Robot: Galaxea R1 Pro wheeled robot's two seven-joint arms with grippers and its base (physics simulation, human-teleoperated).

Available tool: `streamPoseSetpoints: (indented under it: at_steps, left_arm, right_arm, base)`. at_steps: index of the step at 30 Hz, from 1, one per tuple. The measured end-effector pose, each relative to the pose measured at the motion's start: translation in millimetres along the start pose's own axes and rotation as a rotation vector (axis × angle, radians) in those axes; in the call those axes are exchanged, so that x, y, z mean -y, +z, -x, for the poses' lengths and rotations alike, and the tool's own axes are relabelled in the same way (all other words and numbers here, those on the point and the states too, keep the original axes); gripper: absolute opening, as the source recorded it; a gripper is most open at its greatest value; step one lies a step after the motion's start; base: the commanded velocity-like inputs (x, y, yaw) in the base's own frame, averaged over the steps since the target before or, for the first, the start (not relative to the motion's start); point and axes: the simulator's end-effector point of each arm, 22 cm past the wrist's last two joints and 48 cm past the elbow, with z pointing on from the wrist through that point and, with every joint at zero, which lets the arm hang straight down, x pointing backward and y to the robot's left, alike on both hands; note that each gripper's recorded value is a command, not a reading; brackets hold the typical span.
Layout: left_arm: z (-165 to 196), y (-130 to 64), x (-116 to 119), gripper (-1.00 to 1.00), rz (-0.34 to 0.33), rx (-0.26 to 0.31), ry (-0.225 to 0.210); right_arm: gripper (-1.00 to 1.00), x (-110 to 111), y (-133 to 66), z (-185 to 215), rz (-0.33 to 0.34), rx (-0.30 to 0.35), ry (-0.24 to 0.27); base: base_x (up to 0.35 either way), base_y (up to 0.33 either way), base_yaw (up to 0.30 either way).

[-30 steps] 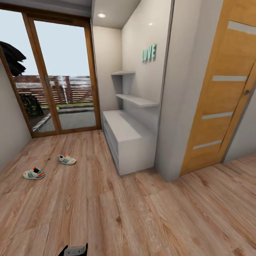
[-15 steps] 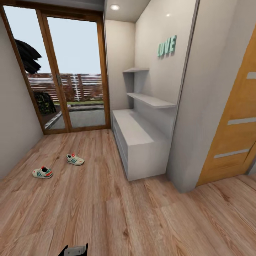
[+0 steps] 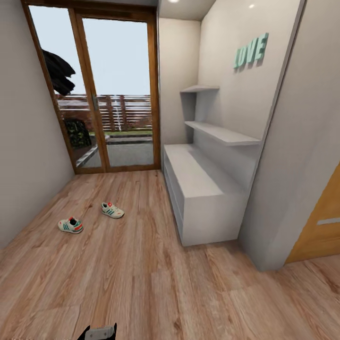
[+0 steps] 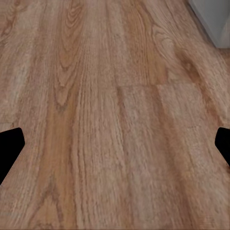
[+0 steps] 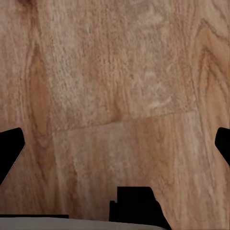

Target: Pick up the two gym shoes and the two sandals from the corridor floor and place them onto the hallstand (shoe rack) in the corridor, making sure they are on the rack and not on the floor. Arrange them so the two gym shoes are next to each other and the two sandals are next to each other.

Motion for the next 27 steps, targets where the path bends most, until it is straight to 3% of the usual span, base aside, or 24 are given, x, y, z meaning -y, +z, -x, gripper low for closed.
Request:
streamPoseSetpoints:
  at_steps: [19, 27]
  left_arm:
    - [-15, -1.7, -1, 1.00, 0.002, -0.033, 0.001]
    - [-19, -2.1, -1, 1.00, 0.002, -0.042, 0.001]
  right_arm:
    - [1.00, 0, -0.1, -9, 0.000, -0.023, 0.000]
    - [1.00, 0, -0.4, -13, 0.000, -0.031, 0.000]
  base:
    - [0.014, 0.000, 0.199]
    - [0.235, 0.000, 0.198]
